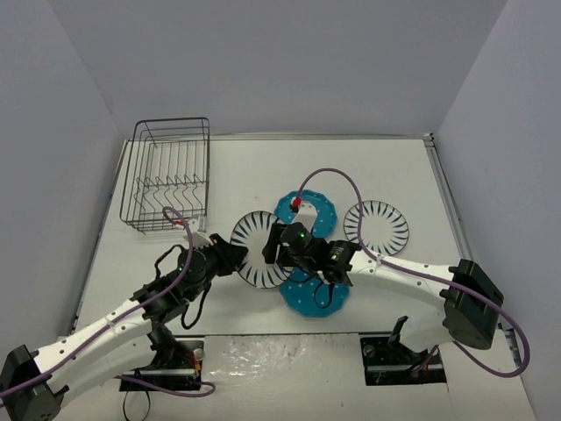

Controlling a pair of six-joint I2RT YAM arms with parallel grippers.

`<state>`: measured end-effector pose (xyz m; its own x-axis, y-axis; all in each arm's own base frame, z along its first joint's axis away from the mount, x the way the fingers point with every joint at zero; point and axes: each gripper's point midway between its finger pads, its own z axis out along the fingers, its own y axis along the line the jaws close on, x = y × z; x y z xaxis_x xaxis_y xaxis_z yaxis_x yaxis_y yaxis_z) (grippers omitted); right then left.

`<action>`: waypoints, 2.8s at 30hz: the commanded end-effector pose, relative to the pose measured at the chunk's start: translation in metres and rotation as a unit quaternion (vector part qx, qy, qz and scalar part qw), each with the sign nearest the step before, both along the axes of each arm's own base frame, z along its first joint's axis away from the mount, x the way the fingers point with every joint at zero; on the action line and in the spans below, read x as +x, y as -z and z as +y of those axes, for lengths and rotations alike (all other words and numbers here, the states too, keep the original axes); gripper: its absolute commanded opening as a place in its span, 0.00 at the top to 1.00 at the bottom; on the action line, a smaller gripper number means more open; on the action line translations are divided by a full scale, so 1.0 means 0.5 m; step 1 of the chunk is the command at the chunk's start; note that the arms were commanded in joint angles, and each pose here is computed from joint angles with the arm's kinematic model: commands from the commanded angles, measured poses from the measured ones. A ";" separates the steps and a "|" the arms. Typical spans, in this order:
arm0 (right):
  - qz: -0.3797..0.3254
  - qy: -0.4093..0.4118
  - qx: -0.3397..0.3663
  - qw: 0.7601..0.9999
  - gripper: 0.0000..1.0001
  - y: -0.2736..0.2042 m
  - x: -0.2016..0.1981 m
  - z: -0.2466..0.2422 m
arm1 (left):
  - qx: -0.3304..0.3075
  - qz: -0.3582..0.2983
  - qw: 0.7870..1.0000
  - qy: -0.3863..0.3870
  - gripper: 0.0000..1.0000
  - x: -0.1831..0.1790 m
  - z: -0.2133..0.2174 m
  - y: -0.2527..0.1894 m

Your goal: Load the plates into the dish rack

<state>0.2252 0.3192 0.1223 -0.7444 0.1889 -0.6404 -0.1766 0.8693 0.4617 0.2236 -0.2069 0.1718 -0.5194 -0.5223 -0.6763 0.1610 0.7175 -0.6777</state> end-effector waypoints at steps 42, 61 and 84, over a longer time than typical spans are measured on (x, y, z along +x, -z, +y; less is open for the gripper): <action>-0.100 0.132 -0.026 0.986 0.39 -0.163 0.087 -0.208 | 0.092 -0.139 0.974 -0.151 1.00 0.319 0.306 -0.477; -0.088 0.131 -0.040 0.987 0.40 -0.120 0.096 -0.204 | 0.158 -0.124 0.960 -0.194 1.00 0.415 0.507 -0.449; -0.074 0.085 -0.048 0.992 0.40 -0.095 0.119 -0.150 | 0.211 -0.129 0.930 -0.273 1.00 0.453 0.676 -0.394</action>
